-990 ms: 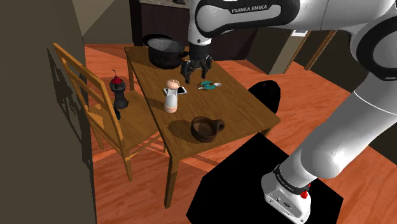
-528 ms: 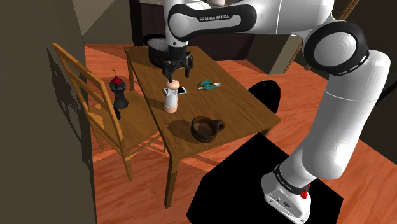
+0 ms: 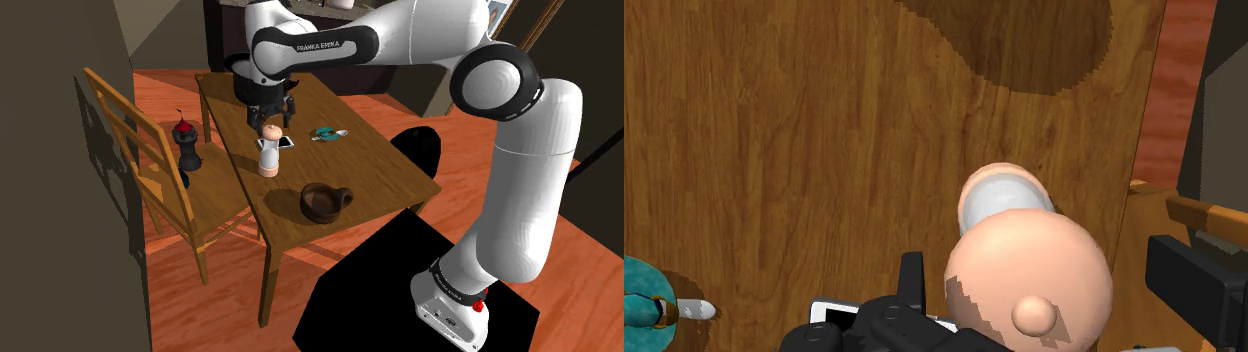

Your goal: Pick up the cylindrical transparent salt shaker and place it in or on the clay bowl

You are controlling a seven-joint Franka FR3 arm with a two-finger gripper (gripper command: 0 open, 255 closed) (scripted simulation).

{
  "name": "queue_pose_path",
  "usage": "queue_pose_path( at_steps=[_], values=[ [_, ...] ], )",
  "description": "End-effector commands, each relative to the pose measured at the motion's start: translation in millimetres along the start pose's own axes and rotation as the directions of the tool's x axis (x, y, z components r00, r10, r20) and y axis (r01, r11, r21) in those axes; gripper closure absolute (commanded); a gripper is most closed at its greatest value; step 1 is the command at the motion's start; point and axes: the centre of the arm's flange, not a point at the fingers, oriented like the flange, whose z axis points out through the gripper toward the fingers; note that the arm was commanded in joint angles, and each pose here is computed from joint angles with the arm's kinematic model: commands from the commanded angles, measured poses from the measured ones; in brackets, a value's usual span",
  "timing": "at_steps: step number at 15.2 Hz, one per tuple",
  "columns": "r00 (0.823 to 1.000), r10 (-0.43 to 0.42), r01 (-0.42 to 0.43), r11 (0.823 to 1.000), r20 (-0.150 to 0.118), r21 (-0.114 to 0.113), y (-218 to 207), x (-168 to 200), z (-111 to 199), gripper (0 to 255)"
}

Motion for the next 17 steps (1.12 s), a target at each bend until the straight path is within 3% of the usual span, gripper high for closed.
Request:
queue_pose_path(
  at_steps=[1,9,10,17],
  values=[
    [1.000,0.000,0.000,1.000,0.000,0.000,0.4,-0.8,13.2,0],
    [1.000,0.000,0.000,1.000,0.000,0.000,0.4,-0.8,13.1,0],
    [1.000,0.000,0.000,1.000,0.000,0.000,0.4,-0.8,13.1,255],
    [1.000,0.000,0.000,1.000,0.000,0.000,0.5,-0.9,13.1,255]
  ],
)
